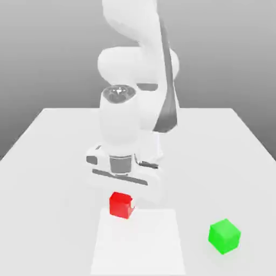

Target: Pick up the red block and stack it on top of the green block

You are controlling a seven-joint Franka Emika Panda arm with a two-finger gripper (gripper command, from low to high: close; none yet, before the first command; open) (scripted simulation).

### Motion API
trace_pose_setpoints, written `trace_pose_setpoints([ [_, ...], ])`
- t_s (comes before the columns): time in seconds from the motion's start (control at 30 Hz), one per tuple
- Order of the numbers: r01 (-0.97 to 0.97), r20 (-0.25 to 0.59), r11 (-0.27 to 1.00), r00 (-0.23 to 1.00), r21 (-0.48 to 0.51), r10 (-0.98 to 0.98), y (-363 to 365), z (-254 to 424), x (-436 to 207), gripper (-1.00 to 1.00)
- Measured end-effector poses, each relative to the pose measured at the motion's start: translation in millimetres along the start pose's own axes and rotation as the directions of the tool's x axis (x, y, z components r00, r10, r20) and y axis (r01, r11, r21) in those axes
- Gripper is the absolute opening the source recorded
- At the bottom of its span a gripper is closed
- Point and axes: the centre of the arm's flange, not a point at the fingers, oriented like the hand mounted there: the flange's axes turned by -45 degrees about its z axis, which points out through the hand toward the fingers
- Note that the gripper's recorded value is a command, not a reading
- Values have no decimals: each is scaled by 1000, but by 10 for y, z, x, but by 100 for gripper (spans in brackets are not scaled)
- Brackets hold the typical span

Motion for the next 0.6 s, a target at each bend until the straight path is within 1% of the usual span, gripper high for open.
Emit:
trace_pose_setpoints([
  [0.07,95,0,995,995,-2,-95,-237,-114,41,-100],
  [0.17,360,1,933,933,-7,-360,-977,-231,63,-100],
  [0.27,593,2,805,805,-6,-593,-1729,-342,-29,-100],
  [0.33,727,1,687,687,-3,-727,-2241,-419,-187,-100],
  [0.37,770,1,639,639,-1,-770,-2426,-419,-256,-100],
  [0.4,782,1,624,624,0,-782,-2482,-356,-248,-100],
  [0.5,791,0,612,612,0,-791,-2526,-30,-233,-100],
  [0.53,792,0,611,611,0,-792,-2526,94,-238,100],
  [0.6,792,0,611,611,0,-792,-2526,94,-238,100],
])
